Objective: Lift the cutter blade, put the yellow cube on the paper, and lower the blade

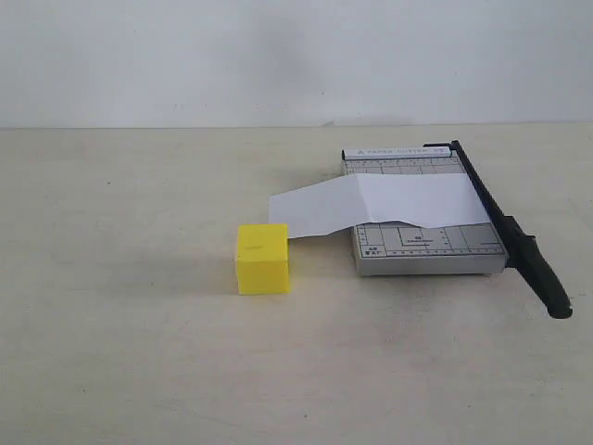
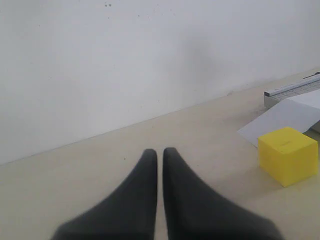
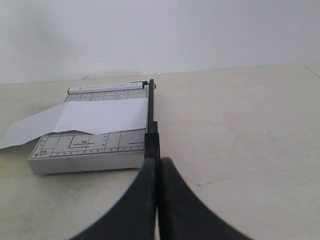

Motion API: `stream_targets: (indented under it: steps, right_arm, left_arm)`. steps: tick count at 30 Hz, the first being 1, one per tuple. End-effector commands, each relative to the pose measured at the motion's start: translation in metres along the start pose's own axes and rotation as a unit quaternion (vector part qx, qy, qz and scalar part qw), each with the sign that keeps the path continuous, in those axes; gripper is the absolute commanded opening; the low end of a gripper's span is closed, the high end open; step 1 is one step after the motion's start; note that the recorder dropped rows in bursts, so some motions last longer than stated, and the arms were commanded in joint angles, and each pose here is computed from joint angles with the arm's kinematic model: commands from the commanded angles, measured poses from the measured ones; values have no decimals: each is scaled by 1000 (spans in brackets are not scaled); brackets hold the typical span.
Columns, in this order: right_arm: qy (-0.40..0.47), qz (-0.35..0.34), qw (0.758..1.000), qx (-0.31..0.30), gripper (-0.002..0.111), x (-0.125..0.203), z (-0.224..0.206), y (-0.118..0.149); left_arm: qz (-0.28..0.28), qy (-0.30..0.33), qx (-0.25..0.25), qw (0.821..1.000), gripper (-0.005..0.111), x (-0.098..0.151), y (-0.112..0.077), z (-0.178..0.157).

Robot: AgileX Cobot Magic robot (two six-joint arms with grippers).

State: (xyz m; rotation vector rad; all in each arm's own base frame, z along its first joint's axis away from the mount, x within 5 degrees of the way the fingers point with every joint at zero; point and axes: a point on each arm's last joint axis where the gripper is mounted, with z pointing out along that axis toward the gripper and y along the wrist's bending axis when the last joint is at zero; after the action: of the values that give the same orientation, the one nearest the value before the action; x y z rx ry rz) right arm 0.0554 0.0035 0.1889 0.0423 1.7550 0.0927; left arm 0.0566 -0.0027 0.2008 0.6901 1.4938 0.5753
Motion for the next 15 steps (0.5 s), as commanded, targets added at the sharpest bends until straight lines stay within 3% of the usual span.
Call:
stream_targets:
  steps: [1,10,12,13,15]
  right_arm:
    - [-6,-1,1000,0,0,-1,0,0]
    - [-20,5,1000,0,0,-3,-1,0]
    - [-43,105,993,-12,0,-8,-1,1]
    - [-55,197,978,-26,0,-10,-1,3]
    - [-61,312,947,-42,0,-12,-1,4]
  left_arm:
    - [-6,-6,-3,1000,4,-1,1,0]
    - [-6,-6,-3,1000,4,-1,1,0]
    - [-6,-6,-3,1000,4,-1,1,0]
    - [-6,-6,-3,1000,4,-1,1,0]
    - [-6,-6,-3,1000,4,-1,1,0]
